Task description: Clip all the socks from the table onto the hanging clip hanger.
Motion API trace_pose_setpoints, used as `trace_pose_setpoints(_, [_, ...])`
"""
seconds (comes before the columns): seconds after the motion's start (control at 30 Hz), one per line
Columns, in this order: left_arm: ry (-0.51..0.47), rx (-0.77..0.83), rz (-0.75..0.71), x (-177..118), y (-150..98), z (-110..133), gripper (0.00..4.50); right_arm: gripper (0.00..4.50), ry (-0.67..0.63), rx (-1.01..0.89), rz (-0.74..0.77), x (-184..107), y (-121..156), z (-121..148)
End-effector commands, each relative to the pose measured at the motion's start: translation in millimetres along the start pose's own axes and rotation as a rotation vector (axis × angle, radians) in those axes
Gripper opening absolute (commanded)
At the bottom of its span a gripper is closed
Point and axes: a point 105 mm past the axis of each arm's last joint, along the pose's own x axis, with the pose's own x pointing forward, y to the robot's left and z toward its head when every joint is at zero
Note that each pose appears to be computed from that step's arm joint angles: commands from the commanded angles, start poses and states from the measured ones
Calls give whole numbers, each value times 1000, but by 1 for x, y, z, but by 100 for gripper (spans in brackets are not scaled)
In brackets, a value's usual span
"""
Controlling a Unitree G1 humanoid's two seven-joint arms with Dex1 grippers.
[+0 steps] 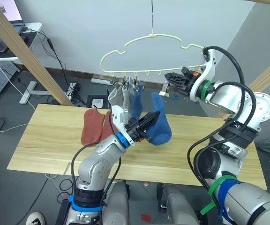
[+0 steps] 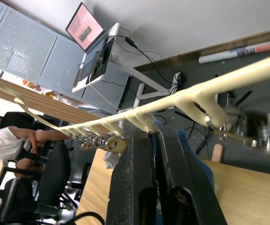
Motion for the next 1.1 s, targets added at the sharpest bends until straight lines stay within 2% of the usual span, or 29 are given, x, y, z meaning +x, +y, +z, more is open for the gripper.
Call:
trace_pose_setpoints(0.03, [-41, -34, -56, 0, -16, 11, 2, 0, 24, 53, -83, -3, -17, -7])
trace_pose_setpoints(0.53, [-51, -50, -96, 17, -19, 17, 2, 0, 28, 71, -78, -1, -11, -13])
trace_pose_setpoints(1.1, [-50, -73, -98, 21, -15, 22, 2, 0, 55, 41, -66, -4, -9, -16])
